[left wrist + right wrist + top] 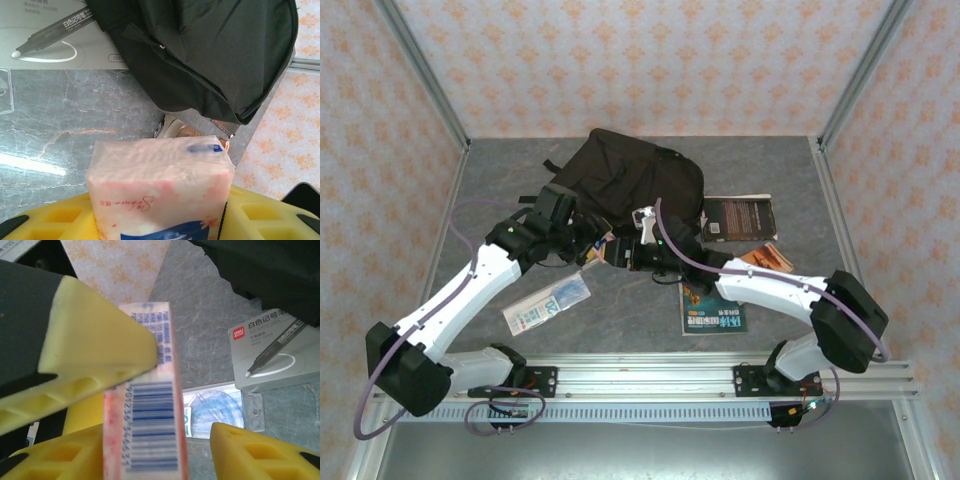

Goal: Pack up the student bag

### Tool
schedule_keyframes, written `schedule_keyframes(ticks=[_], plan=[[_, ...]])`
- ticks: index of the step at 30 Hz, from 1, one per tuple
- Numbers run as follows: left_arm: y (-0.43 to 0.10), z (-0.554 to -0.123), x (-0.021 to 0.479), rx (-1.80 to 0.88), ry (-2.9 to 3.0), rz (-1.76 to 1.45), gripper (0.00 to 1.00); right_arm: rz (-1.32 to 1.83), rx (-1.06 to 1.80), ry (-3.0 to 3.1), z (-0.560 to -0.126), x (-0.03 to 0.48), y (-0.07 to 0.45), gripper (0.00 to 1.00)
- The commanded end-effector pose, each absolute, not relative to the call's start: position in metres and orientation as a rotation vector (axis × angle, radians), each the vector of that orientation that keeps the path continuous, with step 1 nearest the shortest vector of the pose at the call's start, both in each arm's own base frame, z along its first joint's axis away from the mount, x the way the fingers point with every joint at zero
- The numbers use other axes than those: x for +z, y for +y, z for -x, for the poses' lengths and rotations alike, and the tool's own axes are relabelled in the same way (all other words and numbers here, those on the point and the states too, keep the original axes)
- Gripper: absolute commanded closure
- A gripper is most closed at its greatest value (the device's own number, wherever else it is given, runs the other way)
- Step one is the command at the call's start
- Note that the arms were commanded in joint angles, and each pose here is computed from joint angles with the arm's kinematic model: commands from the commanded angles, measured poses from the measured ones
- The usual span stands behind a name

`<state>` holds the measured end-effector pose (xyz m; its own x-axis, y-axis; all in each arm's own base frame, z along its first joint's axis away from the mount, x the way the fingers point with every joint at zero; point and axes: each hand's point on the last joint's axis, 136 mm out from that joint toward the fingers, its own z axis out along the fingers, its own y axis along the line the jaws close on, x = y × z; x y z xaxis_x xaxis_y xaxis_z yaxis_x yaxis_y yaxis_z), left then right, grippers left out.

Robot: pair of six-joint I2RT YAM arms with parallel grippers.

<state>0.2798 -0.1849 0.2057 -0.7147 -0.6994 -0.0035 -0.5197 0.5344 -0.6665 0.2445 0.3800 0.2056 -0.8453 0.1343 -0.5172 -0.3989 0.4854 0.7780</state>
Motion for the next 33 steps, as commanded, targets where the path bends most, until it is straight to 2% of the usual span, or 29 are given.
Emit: schedule_keyframes(ticks=[1, 3, 6, 10, 11, 13, 15, 20, 25, 29, 33], plan=[[-0.191, -0.285, 0.223, -1.008, 2.456, 0.999, 0.48, 0.221, 1.417, 2.135, -0.248, 0.228, 0.389, 0.56], [-0.192, -0.285, 0.224, -1.010, 2.453, 0.995, 0.48, 0.215, 1.420, 2.132, -0.249, 0.230, 0.390, 0.68], [-0.188, -0.284, 0.228, -0.988, 2.448, 0.968, 0.45, 0.189, 1.407, 2.130, -0.251, 0.230, 0.386, 0.81], [-0.180, -0.284, 0.234, -0.911, 2.449, 0.890, 0.30, 0.152, 1.339, 2.138, -0.253, 0.229, 0.374, 0.84], [-0.177, -0.285, 0.237, -0.887, 2.444, 0.854, 0.23, 0.135, 1.303, 2.138, -0.254, 0.229, 0.367, 0.84], [-0.171, -0.287, 0.242, -0.821, 2.441, 0.790, 0.12, 0.085, 1.199, 2.149, -0.259, 0.227, 0.349, 0.86], [-0.166, -0.290, 0.248, -0.751, 2.434, 0.705, 0.07, 0.012, 1.034, 2.160, -0.268, 0.228, 0.321, 0.86], [-0.176, -0.310, 0.267, -0.616, 2.438, 0.446, 0.07, -0.223, 0.591, 2.161, -0.288, 0.246, 0.217, 0.91], [-0.226, -0.332, 0.283, -0.455, 2.465, 0.102, 0.07, -0.372, 0.378, 2.150, -0.300, 0.269, 0.137, 0.90], [-0.258, -0.361, 0.276, -0.333, 2.506, 0.025, 0.06, -0.440, 0.309, 2.163, -0.310, 0.275, 0.102, 0.90], [-0.297, -0.389, 0.254, -0.249, 2.554, -0.062, 0.05, -0.456, 0.273, 2.157, -0.318, 0.277, 0.089, 0.90]])
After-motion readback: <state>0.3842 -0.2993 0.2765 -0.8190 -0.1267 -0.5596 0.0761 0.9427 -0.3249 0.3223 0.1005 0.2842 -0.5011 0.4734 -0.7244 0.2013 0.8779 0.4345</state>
